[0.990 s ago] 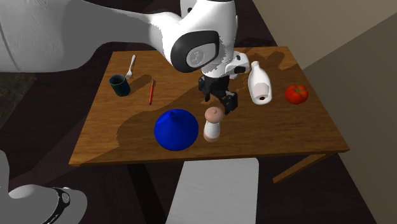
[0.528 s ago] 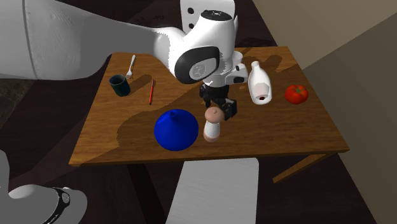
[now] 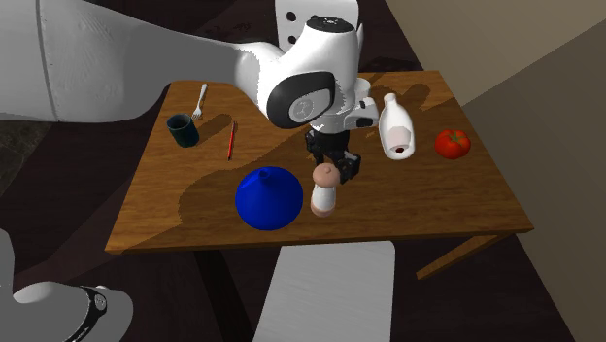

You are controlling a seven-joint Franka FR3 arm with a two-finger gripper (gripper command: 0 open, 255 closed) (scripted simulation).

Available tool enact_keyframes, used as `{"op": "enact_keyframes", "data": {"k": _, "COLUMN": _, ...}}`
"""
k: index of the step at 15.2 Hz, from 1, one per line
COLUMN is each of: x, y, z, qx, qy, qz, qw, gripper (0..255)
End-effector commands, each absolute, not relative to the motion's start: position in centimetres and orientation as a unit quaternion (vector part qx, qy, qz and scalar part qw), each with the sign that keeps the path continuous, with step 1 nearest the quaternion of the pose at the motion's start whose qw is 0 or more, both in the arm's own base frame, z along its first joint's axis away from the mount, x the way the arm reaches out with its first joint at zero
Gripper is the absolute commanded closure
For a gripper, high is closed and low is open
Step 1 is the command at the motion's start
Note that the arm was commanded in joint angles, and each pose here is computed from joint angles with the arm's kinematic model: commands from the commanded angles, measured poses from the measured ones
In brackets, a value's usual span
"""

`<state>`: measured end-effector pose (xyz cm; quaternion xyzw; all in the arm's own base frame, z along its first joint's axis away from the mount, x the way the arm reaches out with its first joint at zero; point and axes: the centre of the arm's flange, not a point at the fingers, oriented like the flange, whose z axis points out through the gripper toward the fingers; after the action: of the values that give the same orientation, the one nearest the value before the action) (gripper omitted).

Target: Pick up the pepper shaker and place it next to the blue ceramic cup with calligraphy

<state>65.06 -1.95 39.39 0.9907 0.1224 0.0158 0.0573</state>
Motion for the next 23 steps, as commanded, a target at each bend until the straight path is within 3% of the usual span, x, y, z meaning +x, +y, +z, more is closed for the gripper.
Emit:
{"op": "enact_keyframes", "data": {"k": 1, "x": 65.1, "y": -1.9, "z": 39.3, "qx": 0.991, "qy": 0.122, "qz": 0.015, "qw": 0.057, "gripper": 255}}
{"op": "enact_keyframes", "data": {"k": 8, "x": 65.1, "y": -1.9, "z": 39.3, "qx": 0.991, "qy": 0.122, "qz": 0.015, "qw": 0.057, "gripper": 255}}
{"op": "enact_keyframes", "data": {"k": 23, "x": 65.1, "y": -1.9, "z": 47.3, "qx": 0.991, "qy": 0.122, "qz": 0.015, "qw": 0.057, "gripper": 255}}
